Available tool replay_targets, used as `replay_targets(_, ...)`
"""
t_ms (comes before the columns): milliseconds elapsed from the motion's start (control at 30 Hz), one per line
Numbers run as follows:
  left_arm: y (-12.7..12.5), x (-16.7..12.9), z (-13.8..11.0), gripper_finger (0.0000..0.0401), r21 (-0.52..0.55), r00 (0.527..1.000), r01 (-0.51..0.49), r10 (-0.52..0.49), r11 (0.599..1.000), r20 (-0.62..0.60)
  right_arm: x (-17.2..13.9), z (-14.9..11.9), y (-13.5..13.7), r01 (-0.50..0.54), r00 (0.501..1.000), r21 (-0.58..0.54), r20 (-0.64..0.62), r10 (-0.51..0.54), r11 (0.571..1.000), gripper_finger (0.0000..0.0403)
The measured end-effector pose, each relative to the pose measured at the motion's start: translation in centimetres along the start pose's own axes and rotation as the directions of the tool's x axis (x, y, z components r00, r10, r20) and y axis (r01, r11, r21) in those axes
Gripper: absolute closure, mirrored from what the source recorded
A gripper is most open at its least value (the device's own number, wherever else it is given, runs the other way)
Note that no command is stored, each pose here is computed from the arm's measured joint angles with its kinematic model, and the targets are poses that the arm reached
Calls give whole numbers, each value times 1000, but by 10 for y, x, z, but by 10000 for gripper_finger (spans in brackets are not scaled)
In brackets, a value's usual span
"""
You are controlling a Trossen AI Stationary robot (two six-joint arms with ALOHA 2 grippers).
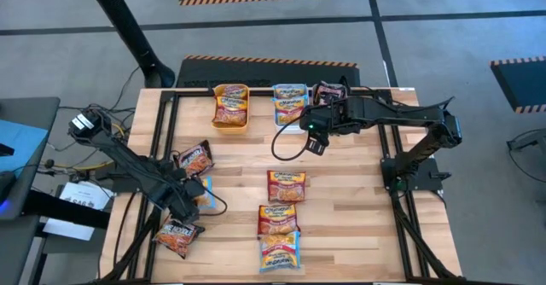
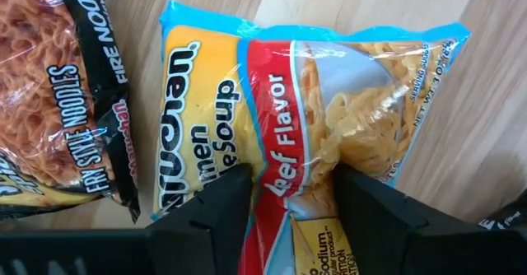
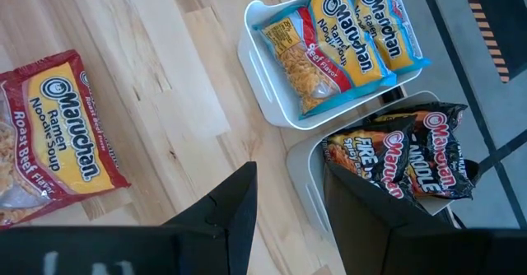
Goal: Sort Maruchan noodles
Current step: Put the blue noodle pack into the white bin
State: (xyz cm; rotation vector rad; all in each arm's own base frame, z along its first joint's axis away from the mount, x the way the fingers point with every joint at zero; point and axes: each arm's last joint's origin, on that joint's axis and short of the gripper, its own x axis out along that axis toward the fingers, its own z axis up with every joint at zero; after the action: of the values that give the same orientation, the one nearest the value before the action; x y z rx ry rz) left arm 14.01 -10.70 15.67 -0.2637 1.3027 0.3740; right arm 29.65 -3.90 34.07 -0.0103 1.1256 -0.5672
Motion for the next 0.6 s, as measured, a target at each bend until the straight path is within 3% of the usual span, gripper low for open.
replay_targets(333, -3, 1, 1, 383, 26, 999, 35, -35, 999, 1, 0, 0, 0, 0, 1000, 0, -1, 0, 1000, 236)
replay_targets(600, -15, -15, 11, 401, 87, 995, 87, -90, 992, 32, 0, 0, 0, 0, 1000, 0, -1, 0, 1000, 236)
